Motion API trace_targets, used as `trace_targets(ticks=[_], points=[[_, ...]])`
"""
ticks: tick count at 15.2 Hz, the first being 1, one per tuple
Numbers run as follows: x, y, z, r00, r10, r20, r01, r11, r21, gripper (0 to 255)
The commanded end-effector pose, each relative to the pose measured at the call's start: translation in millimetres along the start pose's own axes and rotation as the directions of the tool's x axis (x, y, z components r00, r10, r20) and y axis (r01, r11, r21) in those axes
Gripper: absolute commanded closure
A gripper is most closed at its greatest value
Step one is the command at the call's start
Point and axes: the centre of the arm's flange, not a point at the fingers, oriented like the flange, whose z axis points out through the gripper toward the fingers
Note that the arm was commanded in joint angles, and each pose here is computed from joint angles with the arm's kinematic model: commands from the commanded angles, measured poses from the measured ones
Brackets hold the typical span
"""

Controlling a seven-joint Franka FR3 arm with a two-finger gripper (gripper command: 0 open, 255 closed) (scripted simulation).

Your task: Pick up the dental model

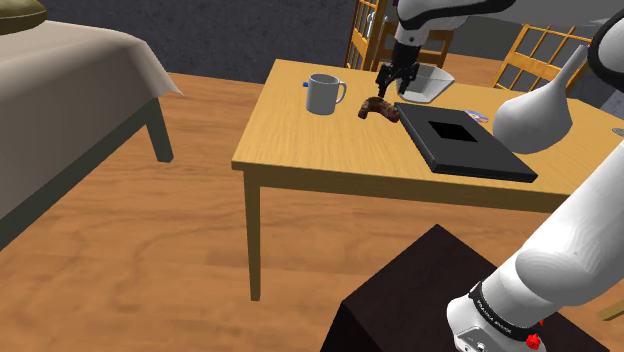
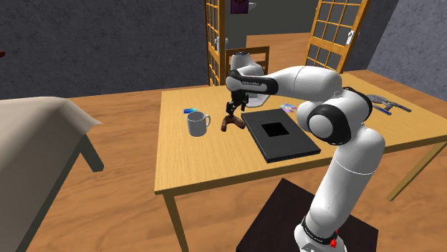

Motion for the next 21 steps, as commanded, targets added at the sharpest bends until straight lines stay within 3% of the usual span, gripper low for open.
trace_targets(ticks=[1,8,9,18,21], points=[[3.7,3.1,10.1,1.000,0.001,-0.001,-0.001,1.000,0.001,0],[2.0,1.5,39.5,1.000,0.001,-0.001,-0.001,1.000,0.001,0],[2.6,1.6,39.9,1.000,0.001,-0.001,-0.001,1.000,0.001,255],[2.0,1.5,39.5,1.000,0.001,-0.001,-0.001,1.000,0.001,255],[2.9,2.4,23.7,1.000,0.001,-0.001,-0.001,1.000,0.001,255]])
